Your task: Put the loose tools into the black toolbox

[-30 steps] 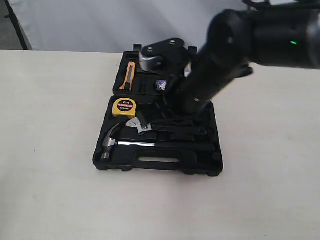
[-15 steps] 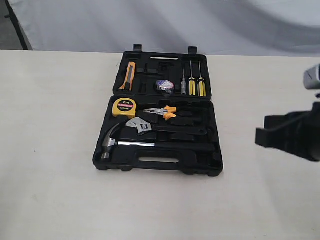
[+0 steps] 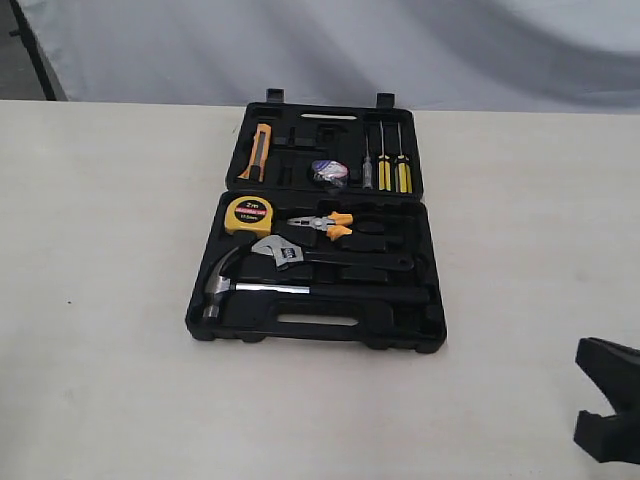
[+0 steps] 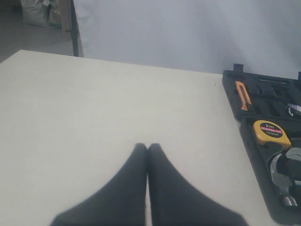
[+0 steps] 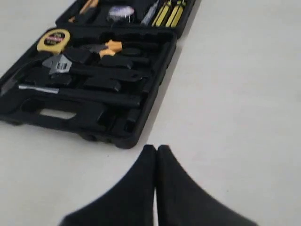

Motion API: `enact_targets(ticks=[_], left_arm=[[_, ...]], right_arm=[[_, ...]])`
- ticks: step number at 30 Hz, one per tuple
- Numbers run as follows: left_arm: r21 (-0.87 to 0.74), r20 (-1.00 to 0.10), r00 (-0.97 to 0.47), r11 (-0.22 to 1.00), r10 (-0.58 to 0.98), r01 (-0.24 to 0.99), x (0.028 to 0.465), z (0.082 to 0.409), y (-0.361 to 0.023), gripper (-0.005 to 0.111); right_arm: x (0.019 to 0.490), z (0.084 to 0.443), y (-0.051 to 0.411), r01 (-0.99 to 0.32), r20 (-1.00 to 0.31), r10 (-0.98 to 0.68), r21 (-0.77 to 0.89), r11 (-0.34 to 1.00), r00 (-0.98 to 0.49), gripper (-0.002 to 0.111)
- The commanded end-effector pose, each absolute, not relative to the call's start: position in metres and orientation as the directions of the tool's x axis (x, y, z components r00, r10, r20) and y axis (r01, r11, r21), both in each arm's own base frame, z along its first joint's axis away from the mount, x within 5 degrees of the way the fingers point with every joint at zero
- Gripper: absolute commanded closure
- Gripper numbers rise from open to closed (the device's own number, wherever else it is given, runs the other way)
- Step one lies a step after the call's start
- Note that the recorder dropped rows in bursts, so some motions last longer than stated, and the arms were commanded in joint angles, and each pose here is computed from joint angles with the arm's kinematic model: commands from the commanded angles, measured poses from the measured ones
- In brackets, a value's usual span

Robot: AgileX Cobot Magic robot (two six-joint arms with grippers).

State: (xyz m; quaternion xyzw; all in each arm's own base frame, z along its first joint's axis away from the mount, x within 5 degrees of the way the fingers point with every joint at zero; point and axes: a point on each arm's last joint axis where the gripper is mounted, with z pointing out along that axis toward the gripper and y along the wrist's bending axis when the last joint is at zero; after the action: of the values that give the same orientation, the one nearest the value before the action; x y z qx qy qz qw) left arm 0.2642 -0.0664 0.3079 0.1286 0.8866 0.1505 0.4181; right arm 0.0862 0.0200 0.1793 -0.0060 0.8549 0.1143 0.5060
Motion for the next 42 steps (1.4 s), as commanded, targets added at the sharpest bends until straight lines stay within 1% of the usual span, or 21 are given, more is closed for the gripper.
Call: enact_targets(ticks=[1,2,6,8,9,11,14,17,21,24,42], left_arm=[[0.350,-0.715,-0.614,0.932,0.334,0.100,0.263,0.307,-0.066,0.105],[0.350,-0.715,-0.614,0.932,0.334,0.100,0.263,0.307,-0.066,0.105],[0.350,-0.715,-0.614,0.932,0.334,0.100,0.263,0.307,-0.066,0.105],[0.350,-0.715,-0.614,0.932,0.334,0.100,0.263,0.307,-0.066,0.105],[0.350,-0.715,-0.614,0.932,0.334,0.100,0.263,0.307,-0.066,0.105],[0.350,-0.715,-0.614,0.932,0.334,0.100,0.263,0.307,-0.066,0.105],[0.350,-0.715,-0.614,0.932,0.334,0.100,0.263,0.307,-0.066,0.105],[0.350,-0.715,-0.614,0.932,0.334,0.100,0.263,0.307,-0.066,0.105],[0.350,-0.715,-0.614,0.932,0.334,0.100,0.263,0.307,-0.066,0.105],[0.350,-0.715,-0.614,0.932,0.334,0.100,0.263,0.307,-0.066,0.105],[0.350,-0.715,-0.614,0.932,0.334,0.100,0.263,0.307,-0.066,0.105]], right_arm=[[0.071,0.186,0.011,-0.097,-0.943,0.158,0.194,0.976,-0.294,0.108],[0.067,0.186,0.010,-0.092,-0.945,0.161,0.194,0.977,-0.285,0.108],[0.055,0.196,0.008,-0.116,-0.975,0.183,0.198,0.973,-0.128,0.108],[0.056,0.198,0.008,-0.119,-0.977,0.186,0.198,0.973,-0.103,0.108],[0.056,0.200,0.008,-0.125,-0.985,0.158,0.166,0.978,-0.076,0.108],[0.056,0.200,0.007,-0.118,-0.992,0.104,0.112,0.987,-0.071,0.108],[0.056,0.196,0.005,-0.072,-0.994,0.036,0.043,0.996,-0.101,0.108],[0.055,0.189,0.000,0.001,-0.984,-0.019,-0.020,1.000,-0.176,0.108],[0.053,0.183,-0.006,0.104,-0.968,-0.020,-0.048,0.993,-0.249,0.108],[0.053,0.183,-0.008,0.149,-0.968,-0.009,-0.047,0.988,-0.249,0.108],[0.053,0.183,-0.009,0.156,-0.968,-0.007,-0.047,0.987,-0.249,0.108]])
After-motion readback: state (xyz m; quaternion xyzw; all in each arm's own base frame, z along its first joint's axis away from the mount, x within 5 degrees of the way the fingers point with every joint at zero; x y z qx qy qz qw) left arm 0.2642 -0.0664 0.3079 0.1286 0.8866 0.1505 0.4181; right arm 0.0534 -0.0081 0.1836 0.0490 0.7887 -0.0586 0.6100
